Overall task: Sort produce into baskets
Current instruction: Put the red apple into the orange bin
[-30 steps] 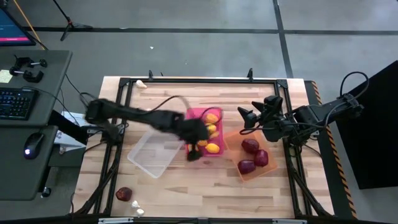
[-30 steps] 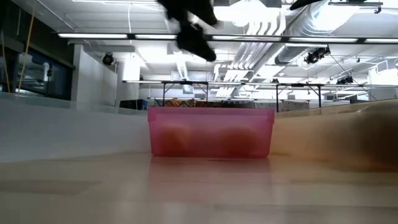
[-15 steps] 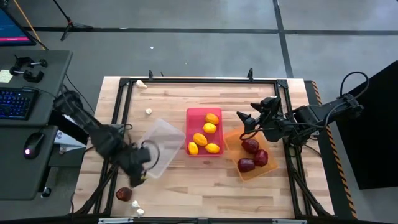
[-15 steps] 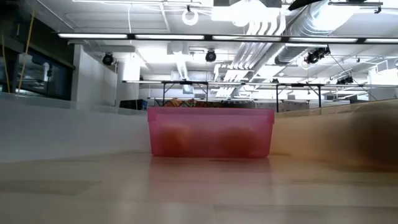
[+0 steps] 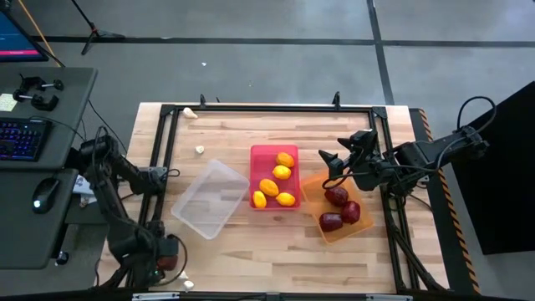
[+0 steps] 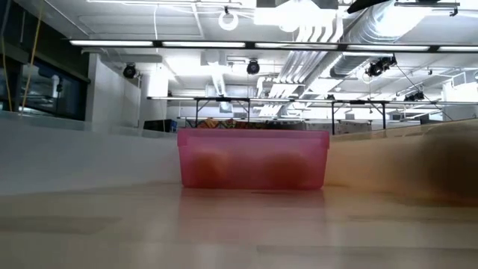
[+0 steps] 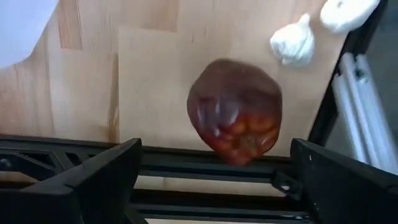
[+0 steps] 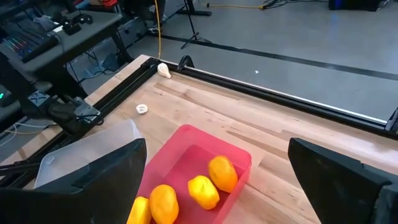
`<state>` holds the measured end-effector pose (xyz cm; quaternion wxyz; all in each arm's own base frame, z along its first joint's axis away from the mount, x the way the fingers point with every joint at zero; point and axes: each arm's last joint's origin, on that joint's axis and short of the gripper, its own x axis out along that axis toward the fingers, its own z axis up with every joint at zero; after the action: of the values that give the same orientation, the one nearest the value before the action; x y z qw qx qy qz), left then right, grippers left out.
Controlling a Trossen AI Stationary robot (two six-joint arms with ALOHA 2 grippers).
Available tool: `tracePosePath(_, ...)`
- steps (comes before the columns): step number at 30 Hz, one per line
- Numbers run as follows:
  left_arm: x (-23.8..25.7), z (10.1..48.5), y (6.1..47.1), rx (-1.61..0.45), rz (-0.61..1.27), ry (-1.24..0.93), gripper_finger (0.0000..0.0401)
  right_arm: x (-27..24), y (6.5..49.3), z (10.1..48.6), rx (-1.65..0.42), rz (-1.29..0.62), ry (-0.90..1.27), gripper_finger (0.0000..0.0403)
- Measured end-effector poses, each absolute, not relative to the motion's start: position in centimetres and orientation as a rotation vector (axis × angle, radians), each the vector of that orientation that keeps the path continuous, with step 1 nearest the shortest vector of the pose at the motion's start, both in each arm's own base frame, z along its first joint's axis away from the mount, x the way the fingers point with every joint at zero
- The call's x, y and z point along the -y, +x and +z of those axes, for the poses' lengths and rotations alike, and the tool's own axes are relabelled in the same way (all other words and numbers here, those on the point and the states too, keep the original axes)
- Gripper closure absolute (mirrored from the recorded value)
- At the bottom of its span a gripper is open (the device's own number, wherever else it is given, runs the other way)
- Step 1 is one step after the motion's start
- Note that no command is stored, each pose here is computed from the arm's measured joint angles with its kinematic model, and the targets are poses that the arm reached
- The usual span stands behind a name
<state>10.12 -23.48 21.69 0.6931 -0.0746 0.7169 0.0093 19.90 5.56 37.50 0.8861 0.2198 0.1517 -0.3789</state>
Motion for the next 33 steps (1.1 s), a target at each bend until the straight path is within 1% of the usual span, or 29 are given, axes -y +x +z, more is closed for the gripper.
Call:
tracePosePath(8,24.5,20.2,9.4,-1.549,0.045,-0.073,0.0004,-5.5,19.9,37.5,-0.313,-0.791,0.465,0.0022)
tracePosePath(15,26.2,17.9,9.8,-1.546,0.021,-0.032,0.0004,-5.5,19.9,37.5,-0.310,-0.795,0.478,0.0022)
tracePosePath(20,26.6,16.5,10.3,-1.541,0.057,-0.019,0.0005,-5.5,19.9,37.5,-0.303,-0.798,0.494,0.0022)
tracePosePath(22,26.6,16.3,10.4,-1.548,0.070,-0.020,0.0012,-5.5,19.9,37.4,-0.302,-0.800,0.500,0.0022)
tracePosePath(24,26.6,16.2,10.5,-1.547,0.077,-0.027,0.0031,-5.5,19.9,37.4,-0.303,-0.800,0.501,0.0022)
tracePosePath(26,26.6,16.2,10.6,-1.546,0.085,-0.033,0.0063,-5.5,19.9,37.4,-0.306,-0.797,0.503,0.0022)
tracePosePath(31,26.3,16.3,10.7,-1.555,0.085,-0.026,0.0182,-5.6,19.8,37.4,-0.317,-0.791,0.504,0.0022)
tracePosePath(32,26.0,16.5,10.8,-1.556,0.086,-0.021,0.0194,-5.6,19.8,37.4,-0.320,-0.789,0.505,0.0022)
tracePosePath(33,25.6,17.0,10.9,-1.556,0.095,-0.022,0.0195,-5.6,19.8,37.4,-0.322,-0.788,0.505,0.0022)
